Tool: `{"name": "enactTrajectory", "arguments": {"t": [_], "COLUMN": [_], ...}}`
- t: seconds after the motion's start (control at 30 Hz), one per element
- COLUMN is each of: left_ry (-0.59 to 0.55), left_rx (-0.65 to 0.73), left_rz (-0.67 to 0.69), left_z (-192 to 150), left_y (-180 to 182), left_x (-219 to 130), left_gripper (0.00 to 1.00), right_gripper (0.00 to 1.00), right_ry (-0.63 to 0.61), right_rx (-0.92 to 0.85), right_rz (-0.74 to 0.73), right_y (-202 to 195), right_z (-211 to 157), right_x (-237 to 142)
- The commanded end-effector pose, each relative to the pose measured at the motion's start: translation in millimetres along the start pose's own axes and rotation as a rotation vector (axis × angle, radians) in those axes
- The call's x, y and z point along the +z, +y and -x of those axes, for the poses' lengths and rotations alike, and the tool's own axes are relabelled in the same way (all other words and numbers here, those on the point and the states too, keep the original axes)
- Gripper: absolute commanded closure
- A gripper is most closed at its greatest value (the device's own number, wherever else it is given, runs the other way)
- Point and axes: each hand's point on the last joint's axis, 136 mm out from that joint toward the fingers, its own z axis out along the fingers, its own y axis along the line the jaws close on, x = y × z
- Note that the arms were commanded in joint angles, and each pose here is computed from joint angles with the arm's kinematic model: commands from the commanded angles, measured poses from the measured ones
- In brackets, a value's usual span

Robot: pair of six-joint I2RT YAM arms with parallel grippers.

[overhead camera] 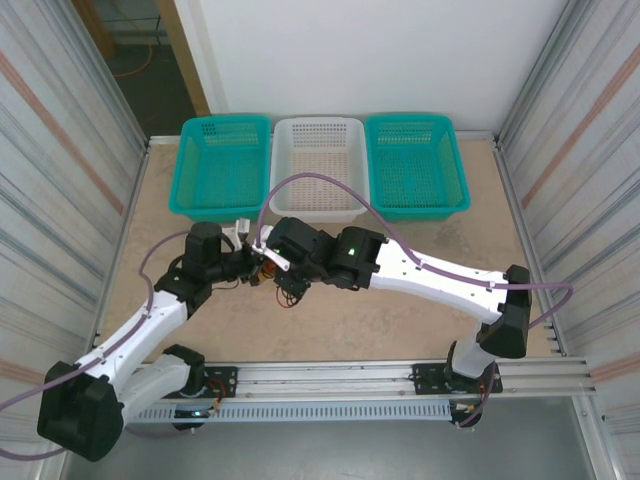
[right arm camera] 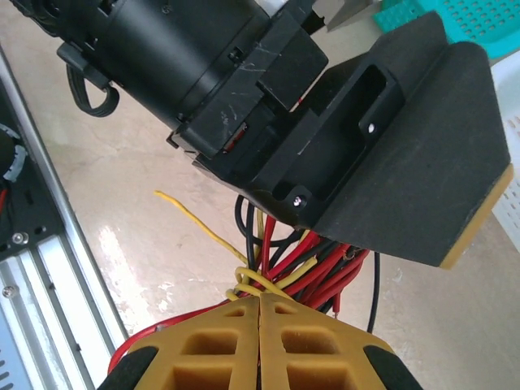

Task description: Untangle the cables

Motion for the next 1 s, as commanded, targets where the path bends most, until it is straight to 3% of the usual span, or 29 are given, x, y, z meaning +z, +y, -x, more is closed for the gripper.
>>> {"name": "enactTrajectory", "arguments": {"t": [0.0, 0.33, 0.53, 0.6, 0.67, 0.77, 0.9, 0.97], "left_ry": [0.043, 0.059, 0.042, 0.014, -0.044, -0.199, -0.396, -0.446], "left_rx": [-0.005, 0.002, 0.024, 0.026, 0.022, 0.072, 0.152, 0.179], "left_rz": [-0.036, -0.075, -0.096, -0.087, -0.059, 0.018, 0.160, 0.194], "left_z": [-6, -4, 1, 7, 17, 35, 55, 61], "left_y": [-5, -12, -18, -19, -18, -19, -17, -21], "left_x": [5, 12, 12, 8, 0, -26, -64, -75], "left_gripper": [0.15, 0.53, 0.90, 1.00, 1.00, 1.00, 1.00, 1.00], "right_gripper": [1.00, 1.00, 1.00, 0.70, 0.29, 0.17, 0.19, 0.41], "right_ry": [-0.059, -0.064, -0.095, -0.114, -0.154, -0.248, -0.360, -0.383], "right_rx": [-0.023, -0.023, 0.023, 0.060, 0.111, 0.223, 0.409, 0.516], "right_rz": [-0.001, -0.020, -0.064, -0.112, -0.181, -0.273, -0.346, -0.321], "right_y": [1, -2, -12, -21, -31, -46, -65, -67], "right_z": [18, 18, 21, 23, 25, 28, 23, 19], "right_x": [-11, -11, -15, -19, -26, -44, -68, -74]}}
